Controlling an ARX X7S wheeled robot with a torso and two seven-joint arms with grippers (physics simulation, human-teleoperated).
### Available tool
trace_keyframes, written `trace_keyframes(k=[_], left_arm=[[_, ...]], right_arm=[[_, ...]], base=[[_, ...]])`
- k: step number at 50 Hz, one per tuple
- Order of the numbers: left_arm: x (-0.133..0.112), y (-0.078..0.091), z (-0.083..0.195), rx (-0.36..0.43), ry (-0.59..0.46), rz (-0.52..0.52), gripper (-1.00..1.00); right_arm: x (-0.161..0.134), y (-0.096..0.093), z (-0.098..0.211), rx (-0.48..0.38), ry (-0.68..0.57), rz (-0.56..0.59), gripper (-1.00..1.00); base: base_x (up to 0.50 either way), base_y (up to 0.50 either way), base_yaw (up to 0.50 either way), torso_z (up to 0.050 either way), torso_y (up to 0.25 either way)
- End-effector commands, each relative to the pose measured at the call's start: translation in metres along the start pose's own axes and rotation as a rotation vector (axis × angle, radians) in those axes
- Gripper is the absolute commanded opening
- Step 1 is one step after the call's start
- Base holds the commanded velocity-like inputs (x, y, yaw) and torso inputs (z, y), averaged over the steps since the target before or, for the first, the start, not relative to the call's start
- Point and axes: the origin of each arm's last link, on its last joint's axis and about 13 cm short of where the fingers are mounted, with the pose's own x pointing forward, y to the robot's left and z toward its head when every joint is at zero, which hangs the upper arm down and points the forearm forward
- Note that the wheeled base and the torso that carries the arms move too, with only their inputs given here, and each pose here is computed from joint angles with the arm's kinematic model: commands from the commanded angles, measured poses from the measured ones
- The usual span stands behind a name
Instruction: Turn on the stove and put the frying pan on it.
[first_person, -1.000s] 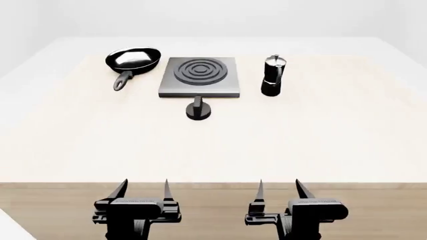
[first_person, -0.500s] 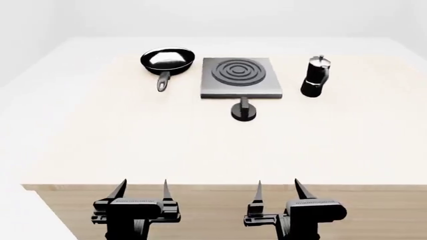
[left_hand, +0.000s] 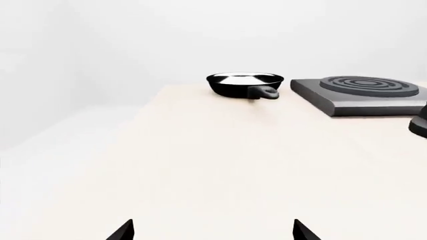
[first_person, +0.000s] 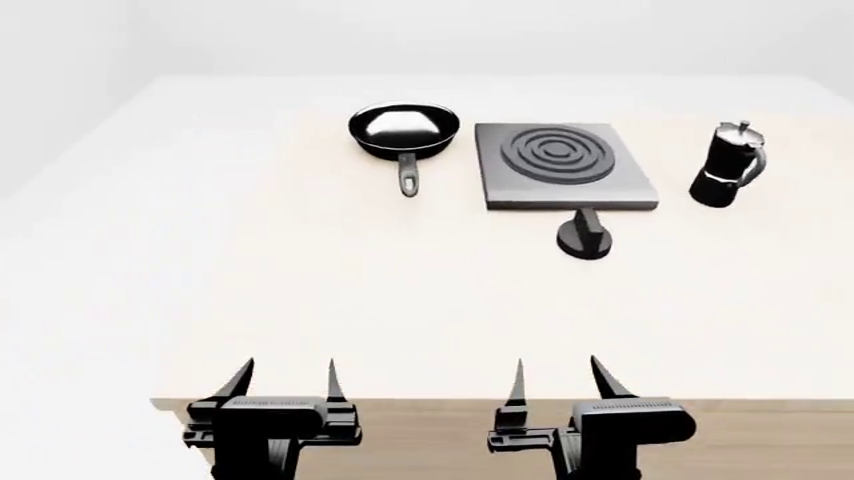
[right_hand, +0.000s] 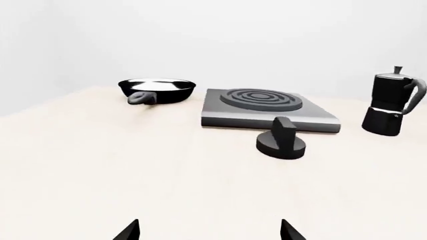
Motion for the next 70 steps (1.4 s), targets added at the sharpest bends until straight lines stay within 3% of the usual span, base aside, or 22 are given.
trace_keyframes(k=[1, 34, 62, 70], left_arm=[[0.0001, -0.0002, 0.0, 0.0, -0.001, -0.001, 1.0], [0.0006, -0.0003, 0.0, -0.001, 0.001, -0.002, 1.0], [0.0003, -0.0002, 0.0, -0.017, 0.015, -0.001, 1.0], [-0.0009, -0.0012, 0.0, 0.005, 0.005, -0.015, 1.0]], right_arm=[[0.0002, -0.0005, 0.0001, 0.002, -0.002, -0.004, 1.0], [0.0005, -0.0009, 0.0002, 0.037, 0.011, 0.008, 1.0], [-0.0002, -0.001, 0.0008, 0.047, 0.01, 0.015, 1.0], [0.0001, -0.001, 0.0007, 0.044, 0.008, 0.011, 1.0]], base=[[0.38, 0.46, 0.0, 0.0, 0.0], [0.42, 0.41, 0.0, 0.0, 0.0], [0.5, -0.13, 0.0, 0.0, 0.0], [0.02, 0.0, 0.0, 0.0, -0.016]])
